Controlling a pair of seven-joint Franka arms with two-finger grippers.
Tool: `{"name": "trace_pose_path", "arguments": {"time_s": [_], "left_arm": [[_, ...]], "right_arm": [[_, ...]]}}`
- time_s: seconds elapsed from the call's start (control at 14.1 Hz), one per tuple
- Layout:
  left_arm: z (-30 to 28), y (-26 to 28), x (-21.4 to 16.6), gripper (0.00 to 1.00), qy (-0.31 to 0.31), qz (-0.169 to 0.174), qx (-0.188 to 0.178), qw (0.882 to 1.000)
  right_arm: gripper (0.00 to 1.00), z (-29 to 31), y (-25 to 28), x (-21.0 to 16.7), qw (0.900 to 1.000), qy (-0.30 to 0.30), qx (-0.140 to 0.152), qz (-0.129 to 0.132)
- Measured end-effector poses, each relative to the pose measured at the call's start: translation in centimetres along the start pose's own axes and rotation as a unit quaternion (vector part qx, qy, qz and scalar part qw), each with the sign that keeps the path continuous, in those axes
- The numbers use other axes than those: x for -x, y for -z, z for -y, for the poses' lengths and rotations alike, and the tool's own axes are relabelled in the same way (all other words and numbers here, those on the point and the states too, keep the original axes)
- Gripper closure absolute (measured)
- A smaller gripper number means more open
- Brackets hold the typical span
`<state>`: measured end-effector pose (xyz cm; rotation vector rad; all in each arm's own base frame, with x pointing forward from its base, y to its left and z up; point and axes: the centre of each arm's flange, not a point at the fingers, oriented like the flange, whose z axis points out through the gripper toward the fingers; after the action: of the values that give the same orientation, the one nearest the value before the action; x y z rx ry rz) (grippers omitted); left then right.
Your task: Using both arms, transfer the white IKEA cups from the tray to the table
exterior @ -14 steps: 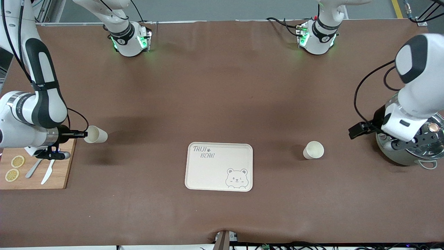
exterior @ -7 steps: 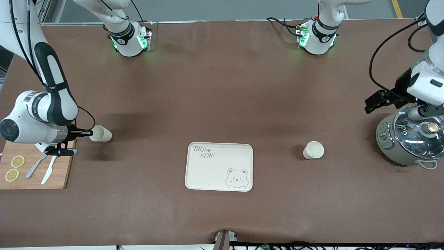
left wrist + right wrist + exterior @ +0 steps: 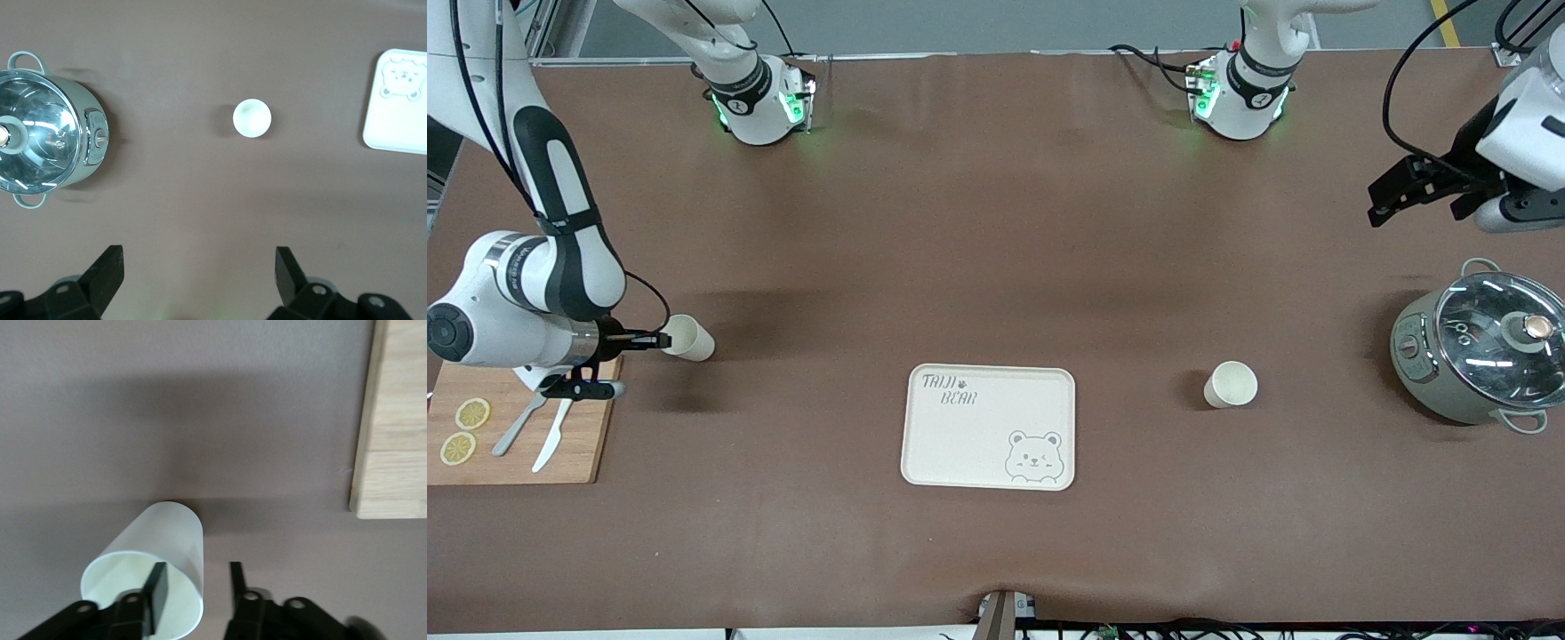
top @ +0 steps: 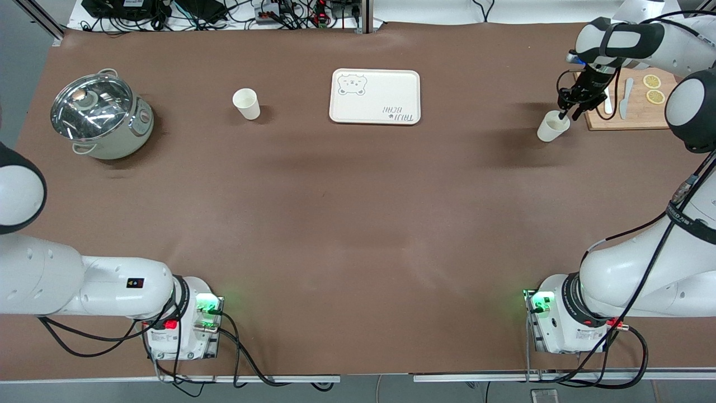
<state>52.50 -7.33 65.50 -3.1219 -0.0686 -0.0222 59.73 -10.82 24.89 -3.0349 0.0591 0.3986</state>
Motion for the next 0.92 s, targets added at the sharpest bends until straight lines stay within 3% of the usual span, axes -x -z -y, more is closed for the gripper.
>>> {"name": "trace_pose_path", "arguments": {"time_s": [0.21, 0.36, 0.5, 0.71, 0.92], "left_arm": [[-1.0, 0.6, 2.0, 0.00, -0.012, -0.001, -0.002, 1.000], [-0.5, 1.0, 2.9, 0.00, -0.008, -0.003, -0.003, 1.000], [0.0, 1.2, 3.2, 0.00, -0.004, -0.005, -0.002, 1.000], [0.2, 0.8, 3.0, 0.00, -0.003, -0.002, -0.003, 1.000], [0.1, 0.4, 2.8, 0.00, -0.003, 0.001, -0.003, 1.000]], "right_arm": [[0.18, 1.4, 3.5, -0.3, 1.000, 0.012, -0.005, 0.016], [0.00, 3.3, 6.1, -0.8, 1.000, 0.027, -0.002, 0.012], [0.00, 4.6, 9.0, -1.6, 0.999, 0.038, 0.002, -0.008], [0.00, 5.5, 16.0, -0.8, 0.999, 0.046, -0.001, 0.014], [0.00, 7.7, 21.9, -0.2, 0.998, 0.063, 0.005, -0.006]]}}
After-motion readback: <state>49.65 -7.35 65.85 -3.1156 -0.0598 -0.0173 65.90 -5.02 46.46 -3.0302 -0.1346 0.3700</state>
